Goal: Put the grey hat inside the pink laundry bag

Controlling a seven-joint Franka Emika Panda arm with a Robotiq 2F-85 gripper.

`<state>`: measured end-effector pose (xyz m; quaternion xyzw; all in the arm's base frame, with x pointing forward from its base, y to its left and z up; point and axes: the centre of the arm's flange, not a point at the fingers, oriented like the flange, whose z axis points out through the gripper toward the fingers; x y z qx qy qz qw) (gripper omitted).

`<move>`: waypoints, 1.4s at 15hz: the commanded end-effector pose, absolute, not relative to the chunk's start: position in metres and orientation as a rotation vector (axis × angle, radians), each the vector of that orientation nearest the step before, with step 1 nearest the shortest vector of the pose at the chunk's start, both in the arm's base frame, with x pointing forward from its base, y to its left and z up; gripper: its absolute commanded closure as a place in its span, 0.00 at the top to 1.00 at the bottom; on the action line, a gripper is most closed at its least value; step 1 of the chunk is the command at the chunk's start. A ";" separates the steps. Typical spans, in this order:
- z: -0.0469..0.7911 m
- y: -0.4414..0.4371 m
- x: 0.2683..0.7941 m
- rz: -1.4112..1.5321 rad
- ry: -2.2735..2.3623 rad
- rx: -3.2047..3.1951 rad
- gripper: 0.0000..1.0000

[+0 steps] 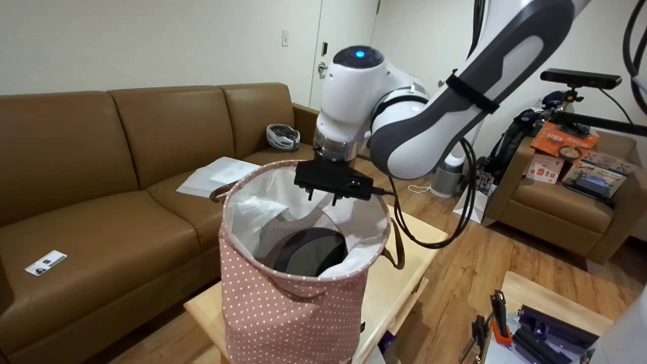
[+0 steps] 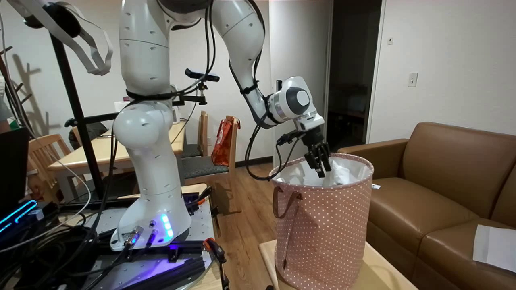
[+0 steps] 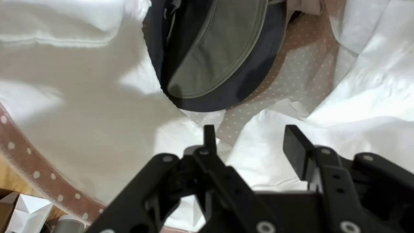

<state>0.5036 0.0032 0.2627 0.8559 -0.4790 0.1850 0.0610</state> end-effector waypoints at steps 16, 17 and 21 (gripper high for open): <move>0.402 -0.035 0.508 0.309 -0.791 3.136 1.00; 0.404 -0.034 0.506 0.311 -0.700 3.148 1.00; 0.403 -0.028 0.513 0.331 -0.586 3.133 1.00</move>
